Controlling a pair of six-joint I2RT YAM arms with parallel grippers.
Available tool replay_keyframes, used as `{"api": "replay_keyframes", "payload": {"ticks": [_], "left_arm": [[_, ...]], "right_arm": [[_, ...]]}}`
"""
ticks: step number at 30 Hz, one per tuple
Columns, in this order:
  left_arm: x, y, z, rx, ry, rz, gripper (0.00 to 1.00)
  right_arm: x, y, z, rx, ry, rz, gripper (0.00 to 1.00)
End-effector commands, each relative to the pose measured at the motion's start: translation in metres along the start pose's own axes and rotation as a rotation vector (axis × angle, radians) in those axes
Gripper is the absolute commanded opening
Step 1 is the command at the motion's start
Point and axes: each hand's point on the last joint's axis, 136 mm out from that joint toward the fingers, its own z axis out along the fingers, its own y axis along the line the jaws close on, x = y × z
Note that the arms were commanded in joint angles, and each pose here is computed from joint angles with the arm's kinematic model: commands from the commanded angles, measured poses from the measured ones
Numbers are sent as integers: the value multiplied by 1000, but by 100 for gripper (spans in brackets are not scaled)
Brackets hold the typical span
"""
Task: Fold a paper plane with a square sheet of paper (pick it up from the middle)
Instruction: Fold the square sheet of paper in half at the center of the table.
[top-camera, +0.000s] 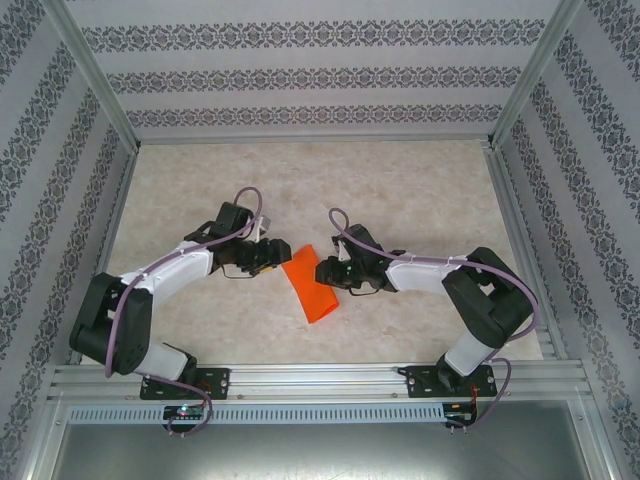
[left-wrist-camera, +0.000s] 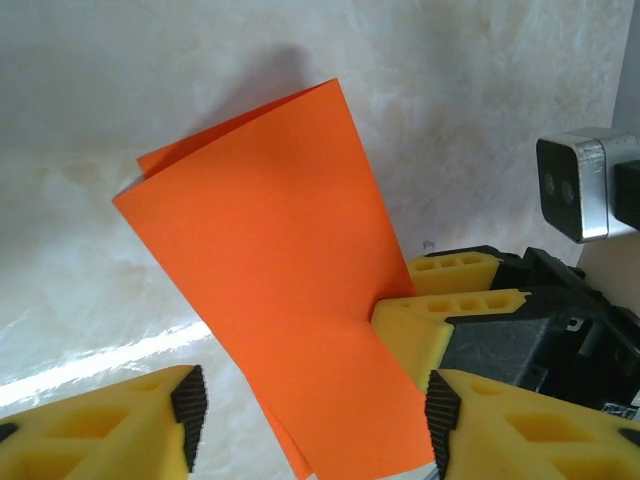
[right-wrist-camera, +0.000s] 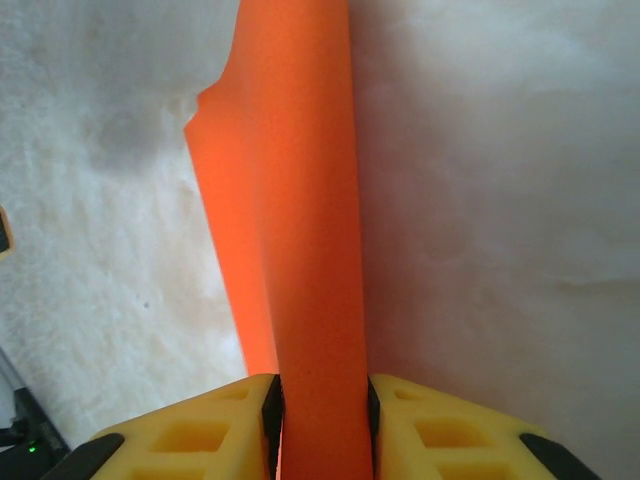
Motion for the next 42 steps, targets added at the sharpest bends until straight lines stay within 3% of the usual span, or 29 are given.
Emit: {"api": "replay_keyframes", "payload": {"ticks": [1, 14, 20, 31, 42], "left_arm": [[-12, -15, 12, 15, -21, 39, 58], [-4, -14, 51, -43, 51, 64, 44], [-3, -5, 65, -104, 79, 85, 33], [0, 13, 85, -177, 130, 118, 32], [-1, 12, 96, -160, 163, 155, 32]], "right_arm": [[-4, -18, 1, 57, -49, -12, 32], [-4, -25, -3, 72, -93, -19, 36], [-3, -25, -6, 64, -108, -13, 37], [1, -18, -8, 66, -103, -58, 43], [-14, -17, -25, 207, -87, -274, 51]]}}
